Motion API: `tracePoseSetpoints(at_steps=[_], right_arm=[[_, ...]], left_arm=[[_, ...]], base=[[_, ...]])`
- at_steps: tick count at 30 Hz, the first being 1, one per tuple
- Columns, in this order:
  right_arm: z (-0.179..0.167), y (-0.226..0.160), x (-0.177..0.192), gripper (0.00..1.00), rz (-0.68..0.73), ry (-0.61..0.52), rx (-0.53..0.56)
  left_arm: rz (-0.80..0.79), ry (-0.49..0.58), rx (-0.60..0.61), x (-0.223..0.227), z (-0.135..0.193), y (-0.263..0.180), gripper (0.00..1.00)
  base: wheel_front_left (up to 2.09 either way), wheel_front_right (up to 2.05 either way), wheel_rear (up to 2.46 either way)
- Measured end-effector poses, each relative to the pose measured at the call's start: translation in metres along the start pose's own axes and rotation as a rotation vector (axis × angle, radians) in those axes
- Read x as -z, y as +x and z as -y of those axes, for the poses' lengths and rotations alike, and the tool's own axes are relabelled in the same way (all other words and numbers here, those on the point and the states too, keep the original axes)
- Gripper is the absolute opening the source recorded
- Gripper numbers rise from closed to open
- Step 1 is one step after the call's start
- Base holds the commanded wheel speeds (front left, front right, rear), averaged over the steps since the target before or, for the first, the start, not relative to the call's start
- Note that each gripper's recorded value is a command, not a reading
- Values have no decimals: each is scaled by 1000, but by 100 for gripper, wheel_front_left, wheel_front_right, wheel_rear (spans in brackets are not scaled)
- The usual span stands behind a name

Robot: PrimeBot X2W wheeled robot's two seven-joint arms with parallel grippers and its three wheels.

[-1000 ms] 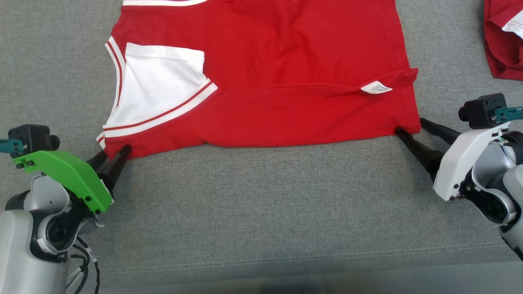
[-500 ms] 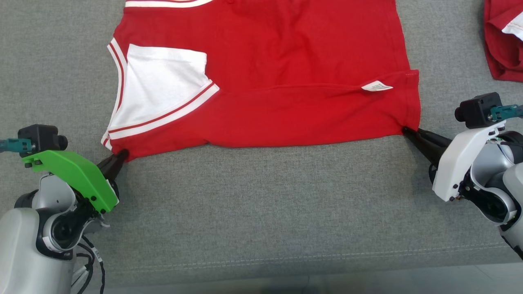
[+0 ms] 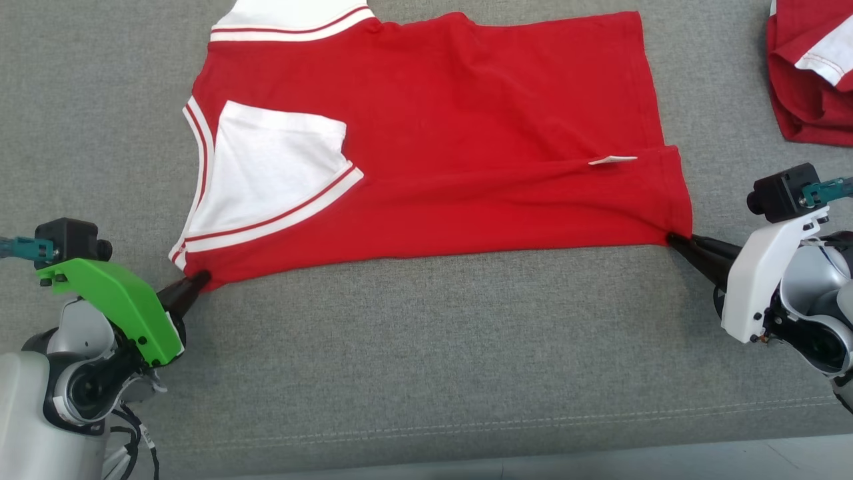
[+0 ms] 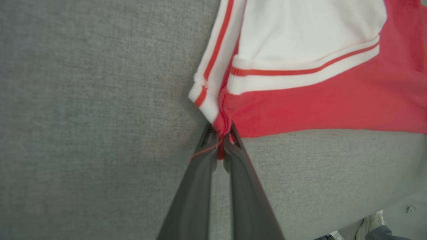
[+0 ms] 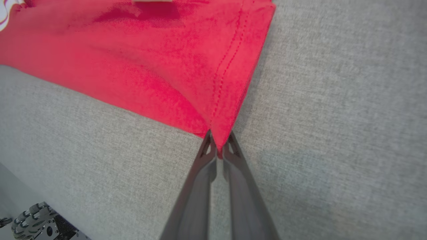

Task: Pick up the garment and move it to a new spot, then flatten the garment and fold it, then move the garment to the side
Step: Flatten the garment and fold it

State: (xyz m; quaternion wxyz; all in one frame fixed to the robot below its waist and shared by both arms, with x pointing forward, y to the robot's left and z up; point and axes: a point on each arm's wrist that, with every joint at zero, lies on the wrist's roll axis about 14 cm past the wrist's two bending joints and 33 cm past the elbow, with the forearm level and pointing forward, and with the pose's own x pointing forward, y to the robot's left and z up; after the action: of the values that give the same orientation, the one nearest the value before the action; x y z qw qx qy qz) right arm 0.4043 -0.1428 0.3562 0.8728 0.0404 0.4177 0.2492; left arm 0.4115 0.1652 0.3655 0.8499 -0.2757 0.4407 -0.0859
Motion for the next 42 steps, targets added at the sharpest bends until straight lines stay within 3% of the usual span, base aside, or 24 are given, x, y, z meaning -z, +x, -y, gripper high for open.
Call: tracePoseSetpoints(at_steps=[9,28,42], right_arm=[[-3,-10,4,0,-30,4,-11],[-17,-34,52,0,-171,75,-45],[-17,-53,53,0,-185,96,-30]], left_arm=[[-52,-11,9,7,-4,-11,0],[-127,-50,16,27,-16,-35,0],[-144,-24,46,28,-9,-50,0]], base=[[0,0,0],[0,0,0],[0,0,0]])
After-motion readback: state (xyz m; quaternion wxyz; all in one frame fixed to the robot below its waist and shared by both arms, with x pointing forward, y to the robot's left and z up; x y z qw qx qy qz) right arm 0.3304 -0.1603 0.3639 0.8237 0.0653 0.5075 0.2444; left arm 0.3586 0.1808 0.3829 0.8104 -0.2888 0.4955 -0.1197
